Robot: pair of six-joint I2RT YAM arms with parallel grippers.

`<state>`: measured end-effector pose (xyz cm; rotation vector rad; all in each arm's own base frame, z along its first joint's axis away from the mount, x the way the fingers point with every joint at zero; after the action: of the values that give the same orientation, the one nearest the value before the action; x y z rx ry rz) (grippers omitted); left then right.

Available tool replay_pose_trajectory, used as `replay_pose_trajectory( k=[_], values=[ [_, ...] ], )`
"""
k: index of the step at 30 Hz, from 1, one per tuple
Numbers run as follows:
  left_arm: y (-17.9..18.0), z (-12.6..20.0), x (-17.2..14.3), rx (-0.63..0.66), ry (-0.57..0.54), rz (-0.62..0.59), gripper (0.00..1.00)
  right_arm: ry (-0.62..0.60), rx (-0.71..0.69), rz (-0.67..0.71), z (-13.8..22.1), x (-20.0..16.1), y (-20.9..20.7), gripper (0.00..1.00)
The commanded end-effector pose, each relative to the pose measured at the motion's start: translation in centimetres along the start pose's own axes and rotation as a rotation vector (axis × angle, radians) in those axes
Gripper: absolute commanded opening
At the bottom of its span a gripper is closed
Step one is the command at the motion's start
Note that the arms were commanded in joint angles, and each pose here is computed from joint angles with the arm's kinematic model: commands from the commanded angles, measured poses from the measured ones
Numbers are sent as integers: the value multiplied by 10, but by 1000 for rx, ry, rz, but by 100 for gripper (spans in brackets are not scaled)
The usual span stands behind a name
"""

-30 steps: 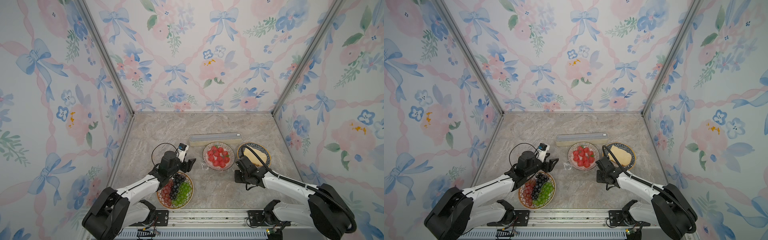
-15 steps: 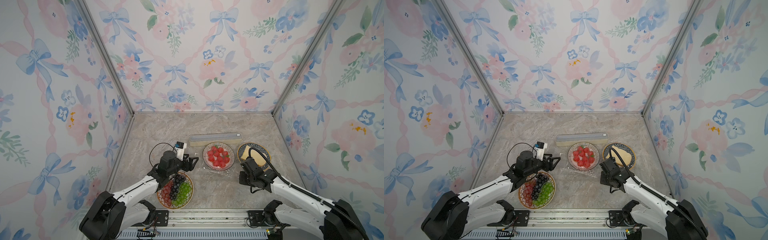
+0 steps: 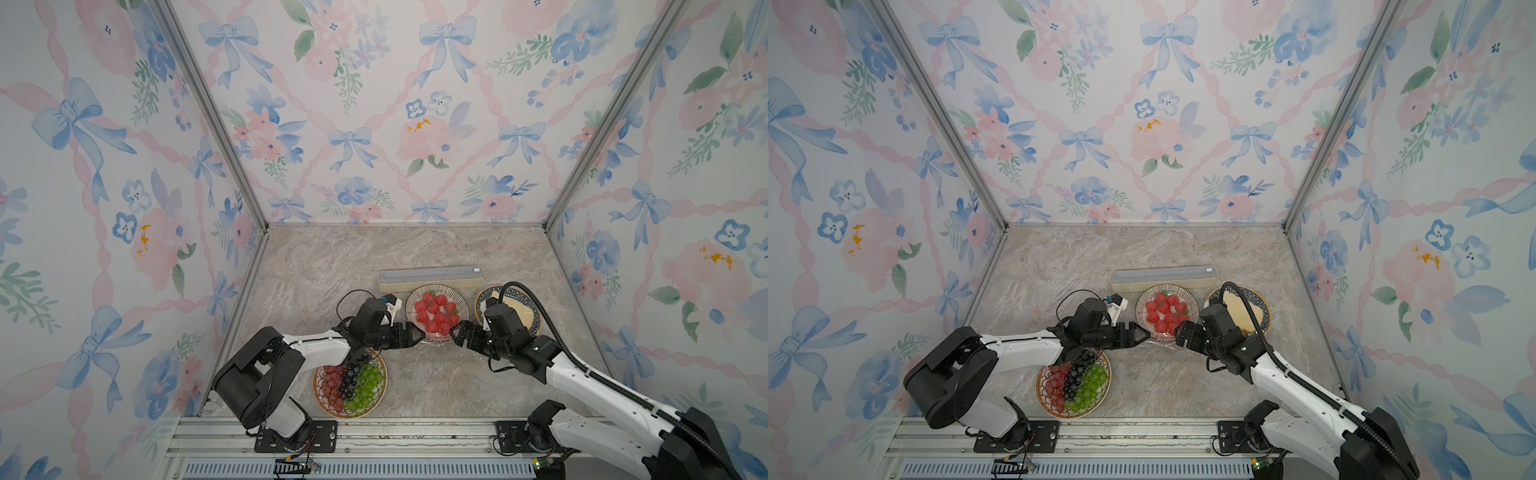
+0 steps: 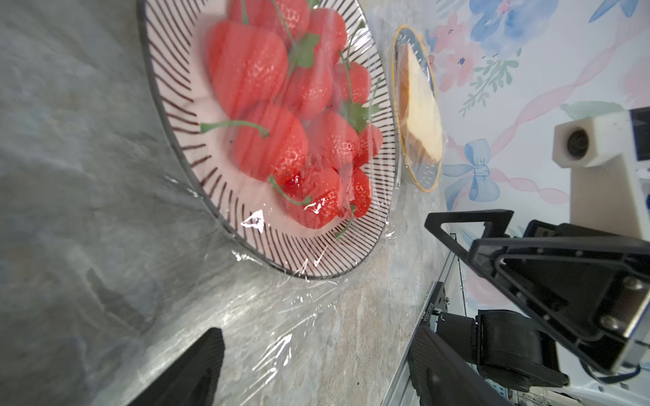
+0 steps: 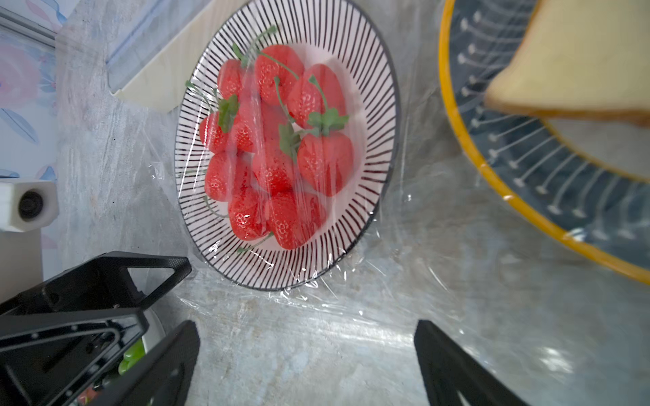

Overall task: Wrap the plate with plastic wrap
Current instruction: Cover the plate with plastic wrap.

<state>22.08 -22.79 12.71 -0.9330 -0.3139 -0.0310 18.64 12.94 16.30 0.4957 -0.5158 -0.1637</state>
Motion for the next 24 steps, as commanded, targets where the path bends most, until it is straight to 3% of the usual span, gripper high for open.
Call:
replay_pose_trajectory(
  k=[1, 10, 19, 24],
  values=[
    [-6, -12, 4, -35, 36, 12, 87, -11, 111, -131, -17, 8, 1, 97],
    [-10, -38, 21, -103, 31, 11, 85, 3, 175, -238, -51, 23, -8, 97],
    [-23, -42, 35, -150, -29, -36, 74, 2, 314, -196, -59, 37, 17, 98],
    [-5, -28, 34, -91, -85, -2, 77, 22, 212, -205, -57, 22, 1, 99]
  ],
)
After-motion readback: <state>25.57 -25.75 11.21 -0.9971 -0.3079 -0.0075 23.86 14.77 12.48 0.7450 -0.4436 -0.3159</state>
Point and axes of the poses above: each gripper's point midway between its finger pads, its own z axis back along the fingers, its own y axis along the line the jaws close on, x = y × z, the point moved 10 cm from there along z, back along the fingers, and after that the axes turned 5 degrees about z, right-handed, at the moved point
